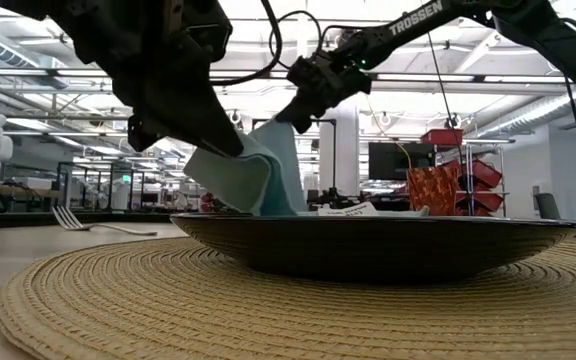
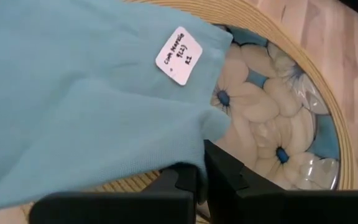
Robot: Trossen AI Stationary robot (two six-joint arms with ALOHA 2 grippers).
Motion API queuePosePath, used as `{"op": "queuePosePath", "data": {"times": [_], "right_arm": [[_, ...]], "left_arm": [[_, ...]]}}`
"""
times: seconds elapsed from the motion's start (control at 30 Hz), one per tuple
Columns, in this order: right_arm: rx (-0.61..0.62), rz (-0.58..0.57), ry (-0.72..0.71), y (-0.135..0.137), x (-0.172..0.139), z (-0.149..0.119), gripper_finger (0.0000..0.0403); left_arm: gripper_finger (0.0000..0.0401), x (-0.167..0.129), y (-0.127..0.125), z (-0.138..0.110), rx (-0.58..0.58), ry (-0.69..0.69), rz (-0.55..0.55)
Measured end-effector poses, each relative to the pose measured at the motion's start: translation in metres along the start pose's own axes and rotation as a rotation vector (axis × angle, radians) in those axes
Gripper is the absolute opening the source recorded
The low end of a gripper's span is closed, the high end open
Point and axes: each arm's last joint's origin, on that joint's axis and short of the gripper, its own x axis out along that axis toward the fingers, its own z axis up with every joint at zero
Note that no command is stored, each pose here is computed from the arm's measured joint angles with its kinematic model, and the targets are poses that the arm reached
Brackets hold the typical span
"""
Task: Set table place
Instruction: Fold the blue napkin
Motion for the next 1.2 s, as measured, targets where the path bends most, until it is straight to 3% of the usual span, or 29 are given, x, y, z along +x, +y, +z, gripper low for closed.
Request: {"op": "queuePosePath", "data": {"times": [0.23, 0.37, 0.7, 0.93, 1.2], "right_arm": [[0.013, -0.026, -0.006, -0.003, -0.001, 0.001, 0.0158], [0.019, -0.041, -0.017, -0.006, -0.005, 0.001, 0.0192], [0.048, -0.023, -0.002, -0.004, -0.005, -0.002, 0.0188], [0.078, 0.006, 0.037, -0.001, -0.005, -0.007, 0.0188], [0.115, 0.032, 0.071, 0.003, -0.006, -0.012, 0.0187]], "left_arm": [[0.0000, -0.003, -0.002, -0.008, -0.015, -0.009, 0.051], [0.0000, -0.006, -0.002, -0.015, -0.053, -0.009, 0.108], [0.0000, -0.009, -0.005, -0.020, -0.082, -0.021, 0.118], [0.0010, -0.014, 0.003, -0.033, -0.154, 0.045, 0.230], [0.0074, -0.020, -0.019, -0.043, -0.190, 0.040, 0.080]]}}
